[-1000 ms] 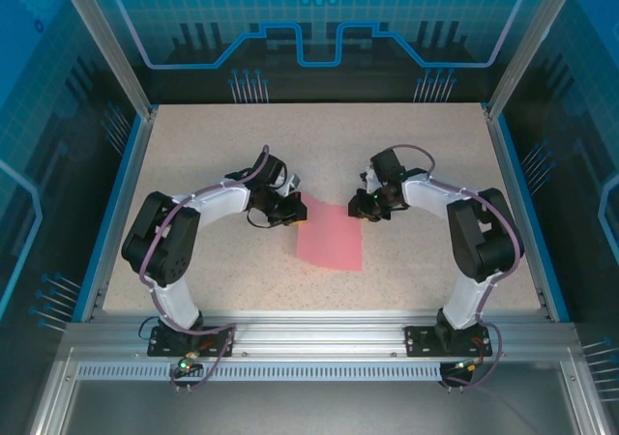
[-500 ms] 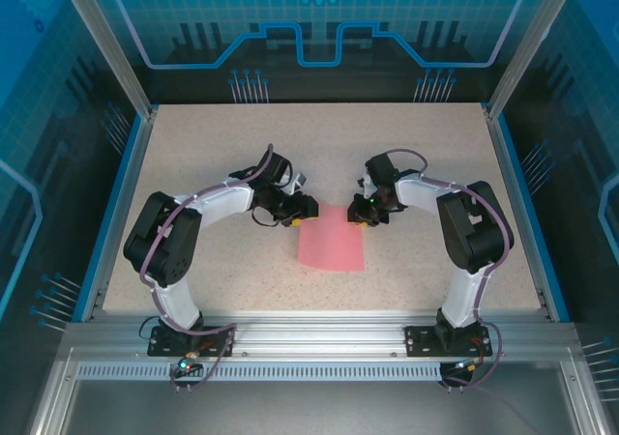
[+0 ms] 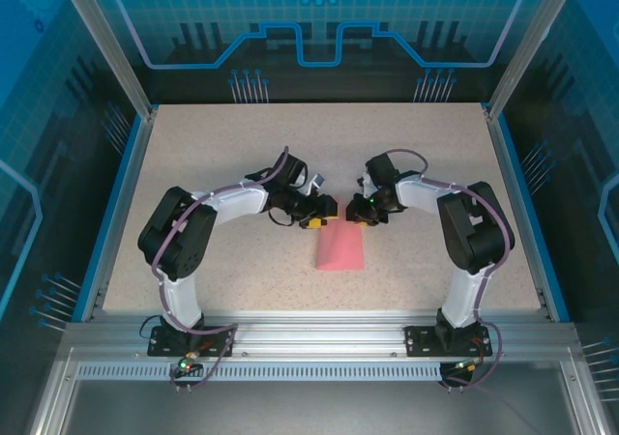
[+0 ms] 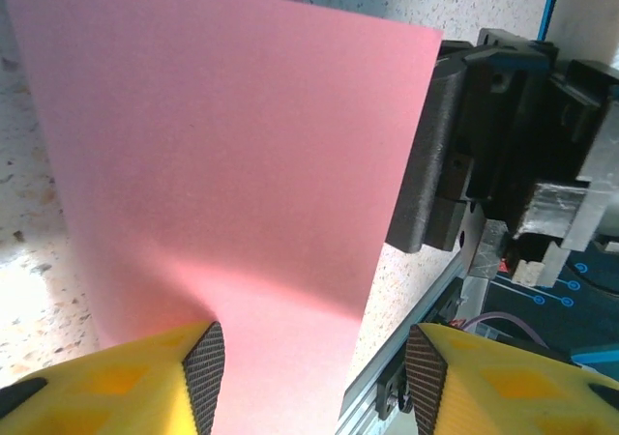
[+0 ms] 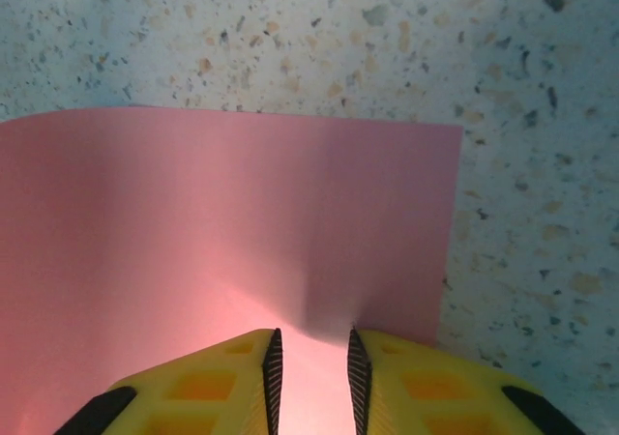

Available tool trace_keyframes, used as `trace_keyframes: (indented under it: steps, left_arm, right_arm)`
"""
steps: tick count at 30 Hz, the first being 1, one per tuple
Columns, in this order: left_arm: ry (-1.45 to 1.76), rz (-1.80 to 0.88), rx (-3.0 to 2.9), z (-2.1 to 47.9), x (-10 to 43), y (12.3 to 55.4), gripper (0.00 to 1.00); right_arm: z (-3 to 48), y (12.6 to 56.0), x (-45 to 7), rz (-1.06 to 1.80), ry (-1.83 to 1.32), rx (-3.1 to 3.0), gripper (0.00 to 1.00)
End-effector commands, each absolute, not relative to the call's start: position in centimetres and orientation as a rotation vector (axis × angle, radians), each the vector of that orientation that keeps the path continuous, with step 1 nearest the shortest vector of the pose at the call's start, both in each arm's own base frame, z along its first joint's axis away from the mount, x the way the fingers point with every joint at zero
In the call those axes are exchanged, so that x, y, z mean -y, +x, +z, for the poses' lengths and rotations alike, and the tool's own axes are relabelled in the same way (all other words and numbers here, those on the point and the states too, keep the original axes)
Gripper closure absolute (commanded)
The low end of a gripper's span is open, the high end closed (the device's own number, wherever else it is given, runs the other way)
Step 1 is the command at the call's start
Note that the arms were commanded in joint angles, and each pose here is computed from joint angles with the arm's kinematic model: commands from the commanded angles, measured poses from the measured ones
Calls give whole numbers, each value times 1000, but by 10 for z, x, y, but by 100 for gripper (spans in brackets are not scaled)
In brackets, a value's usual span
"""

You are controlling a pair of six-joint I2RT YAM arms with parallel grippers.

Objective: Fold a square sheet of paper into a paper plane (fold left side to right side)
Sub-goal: First fold in half a square sheet of paper at the center of the table.

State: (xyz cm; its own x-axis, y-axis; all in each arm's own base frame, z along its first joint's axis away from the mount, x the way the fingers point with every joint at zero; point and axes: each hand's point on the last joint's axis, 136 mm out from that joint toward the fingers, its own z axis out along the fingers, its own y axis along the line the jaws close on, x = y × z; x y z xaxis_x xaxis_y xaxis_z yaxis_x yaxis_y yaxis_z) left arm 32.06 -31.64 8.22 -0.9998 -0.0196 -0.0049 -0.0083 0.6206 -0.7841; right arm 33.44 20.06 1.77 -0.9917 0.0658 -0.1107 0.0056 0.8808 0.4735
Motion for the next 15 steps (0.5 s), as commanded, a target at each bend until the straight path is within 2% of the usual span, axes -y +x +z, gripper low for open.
trace_keyframes:
  steps: [1,5,8,15]
  left_arm:
    - [-36,-1402,-2809,84,325,326,47]
    - [-62,-1385,-2818,78,326,327,53]
    - [-78,-1371,-2822,75,325,330,62]
    - [-87,-1348,-2834,71,325,330,82]
  right_arm:
    - [40,340,-200,757,28,-2838,70]
    - [73,350,-188,718,31,-2730,62]
    - [90,348,-180,711,44,-2691,59]
    - [107,322,-205,1030,49,-2639,52]
